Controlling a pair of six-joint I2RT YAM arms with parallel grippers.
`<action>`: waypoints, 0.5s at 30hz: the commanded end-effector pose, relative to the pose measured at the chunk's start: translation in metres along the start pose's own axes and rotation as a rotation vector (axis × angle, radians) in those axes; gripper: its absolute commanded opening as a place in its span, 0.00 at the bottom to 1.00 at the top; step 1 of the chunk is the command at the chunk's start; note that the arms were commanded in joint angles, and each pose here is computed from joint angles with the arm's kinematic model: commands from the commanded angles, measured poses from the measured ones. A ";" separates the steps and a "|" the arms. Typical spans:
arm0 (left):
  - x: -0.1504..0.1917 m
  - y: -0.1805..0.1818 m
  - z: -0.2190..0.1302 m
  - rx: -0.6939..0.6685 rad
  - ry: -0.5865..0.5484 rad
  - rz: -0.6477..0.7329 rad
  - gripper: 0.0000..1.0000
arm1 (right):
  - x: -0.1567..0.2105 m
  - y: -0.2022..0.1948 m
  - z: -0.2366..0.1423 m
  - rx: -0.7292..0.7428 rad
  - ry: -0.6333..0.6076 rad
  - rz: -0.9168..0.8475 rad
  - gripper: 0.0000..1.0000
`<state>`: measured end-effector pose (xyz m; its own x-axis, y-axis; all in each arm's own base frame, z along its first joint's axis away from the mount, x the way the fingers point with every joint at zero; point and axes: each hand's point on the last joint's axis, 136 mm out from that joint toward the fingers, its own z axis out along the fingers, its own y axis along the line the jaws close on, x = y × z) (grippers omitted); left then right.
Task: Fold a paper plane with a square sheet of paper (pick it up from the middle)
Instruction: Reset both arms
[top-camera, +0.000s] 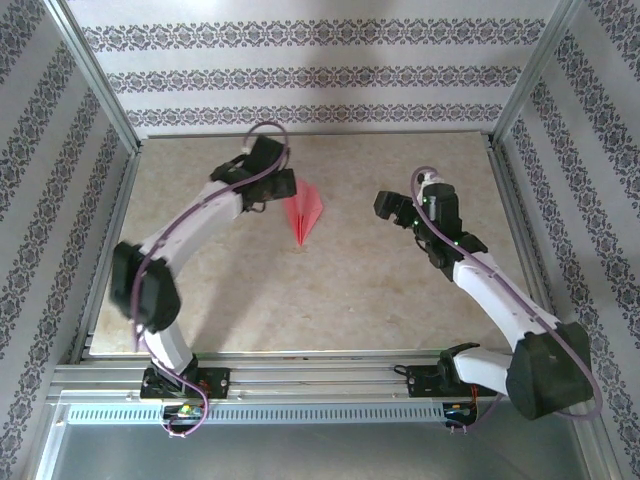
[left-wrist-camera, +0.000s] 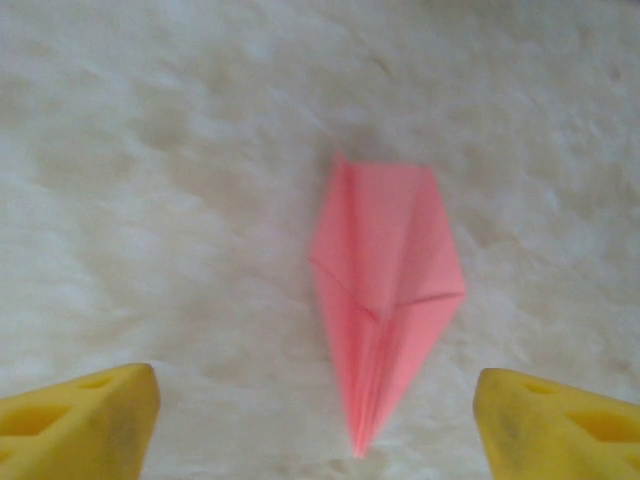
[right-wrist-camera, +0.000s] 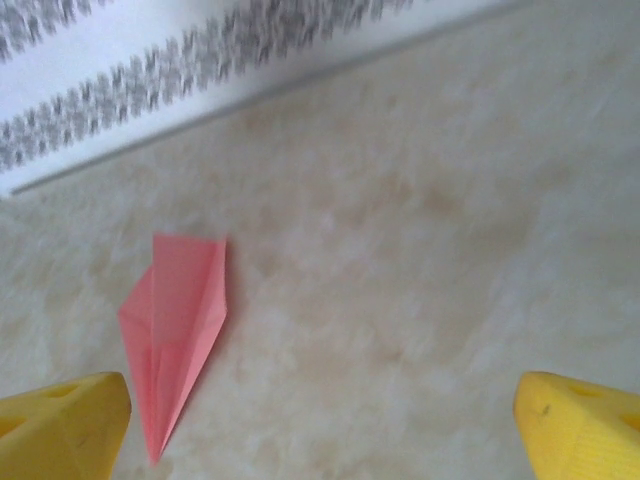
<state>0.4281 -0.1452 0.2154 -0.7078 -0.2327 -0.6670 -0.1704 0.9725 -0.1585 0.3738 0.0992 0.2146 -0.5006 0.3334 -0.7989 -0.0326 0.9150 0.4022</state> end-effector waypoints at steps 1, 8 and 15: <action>-0.026 0.056 -0.021 -0.113 -0.225 -0.042 0.95 | -0.036 -0.032 -0.019 0.198 -0.141 -0.114 0.98; 0.012 0.178 -0.056 -0.373 -0.406 -0.112 0.99 | -0.038 -0.092 -0.050 0.449 -0.276 -0.179 0.98; 0.062 0.261 -0.058 -0.532 -0.513 -0.157 0.99 | 0.011 -0.155 -0.049 0.576 -0.259 -0.137 0.98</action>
<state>0.3009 0.0740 0.1599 -0.3826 -0.2714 -0.8831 -0.6050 0.7961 0.0174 0.3348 -0.0345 0.1708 -0.3427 0.2037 -0.9171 0.3740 0.9251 0.0658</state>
